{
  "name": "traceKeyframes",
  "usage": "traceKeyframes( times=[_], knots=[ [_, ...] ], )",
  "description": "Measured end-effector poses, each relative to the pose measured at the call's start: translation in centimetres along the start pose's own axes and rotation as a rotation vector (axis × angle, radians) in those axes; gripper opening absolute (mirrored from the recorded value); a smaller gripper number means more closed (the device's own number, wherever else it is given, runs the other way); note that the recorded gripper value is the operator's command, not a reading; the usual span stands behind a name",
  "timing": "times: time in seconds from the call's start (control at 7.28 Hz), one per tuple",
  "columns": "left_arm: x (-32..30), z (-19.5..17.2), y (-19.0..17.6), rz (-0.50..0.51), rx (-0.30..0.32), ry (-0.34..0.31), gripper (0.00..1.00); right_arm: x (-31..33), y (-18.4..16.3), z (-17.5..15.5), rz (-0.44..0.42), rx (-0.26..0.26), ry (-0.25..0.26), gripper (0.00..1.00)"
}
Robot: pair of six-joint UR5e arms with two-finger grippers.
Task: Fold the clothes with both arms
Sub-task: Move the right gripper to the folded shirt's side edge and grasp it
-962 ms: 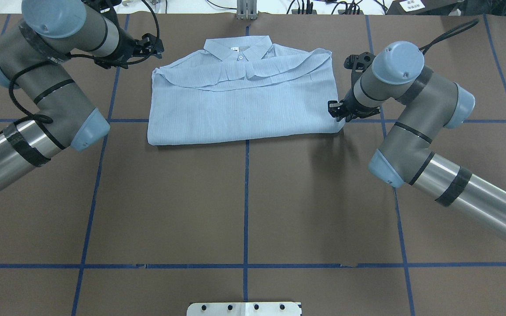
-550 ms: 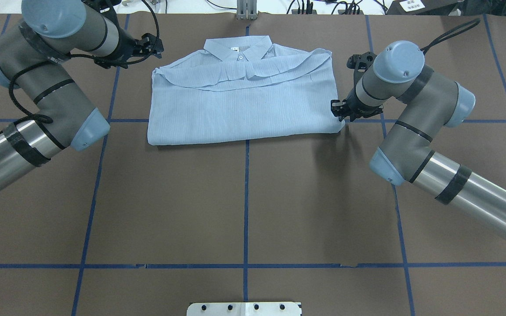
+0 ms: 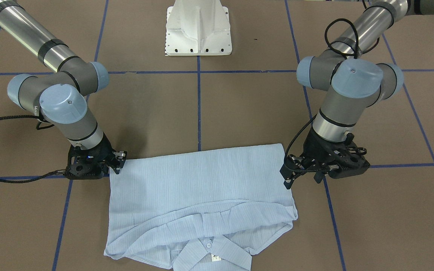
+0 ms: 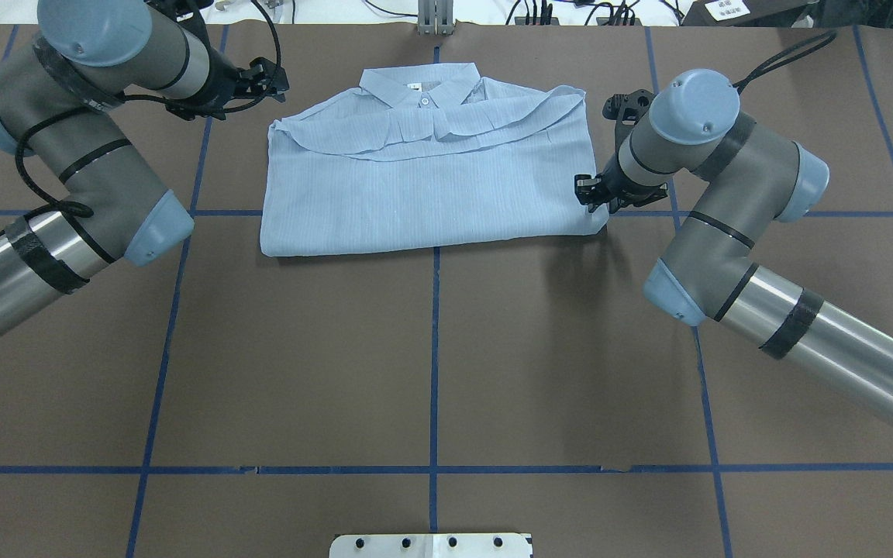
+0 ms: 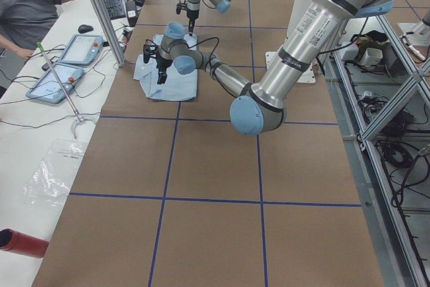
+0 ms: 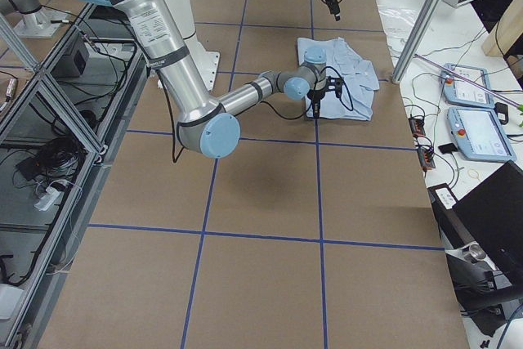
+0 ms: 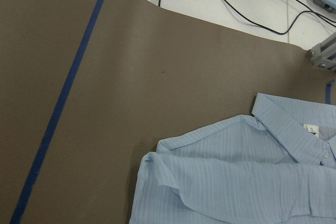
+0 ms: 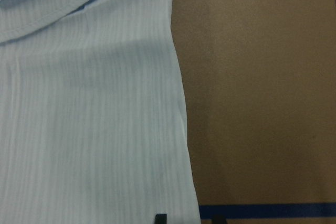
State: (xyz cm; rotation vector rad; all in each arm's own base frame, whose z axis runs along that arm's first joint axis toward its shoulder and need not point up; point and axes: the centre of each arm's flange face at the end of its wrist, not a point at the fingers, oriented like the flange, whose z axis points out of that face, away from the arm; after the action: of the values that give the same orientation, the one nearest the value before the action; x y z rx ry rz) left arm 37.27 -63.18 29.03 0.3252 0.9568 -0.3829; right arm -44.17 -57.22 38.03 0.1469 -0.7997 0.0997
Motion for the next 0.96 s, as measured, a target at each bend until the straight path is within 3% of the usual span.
traceKeyframes(
  times=[0.55, 0.82, 0.96],
  knots=[
    [0.1, 0.0, 0.1, 0.001, -0.001, 0.0, 1.0, -0.7, 1.3, 0.7, -0.015, -0.021, -0.005, 0.39],
    [0.1, 0.0, 0.1, 0.001, -0.002, 0.001, 1.0, 0.0, 0.4, 0.0, 0.0, -0.022, -0.01, 0.26],
    [0.1, 0.0, 0.1, 0.001, -0.002, 0.001, 1.0, 0.3, 0.1, -0.2, 0.006, -0.027, -0.014, 0.26]
  ],
)
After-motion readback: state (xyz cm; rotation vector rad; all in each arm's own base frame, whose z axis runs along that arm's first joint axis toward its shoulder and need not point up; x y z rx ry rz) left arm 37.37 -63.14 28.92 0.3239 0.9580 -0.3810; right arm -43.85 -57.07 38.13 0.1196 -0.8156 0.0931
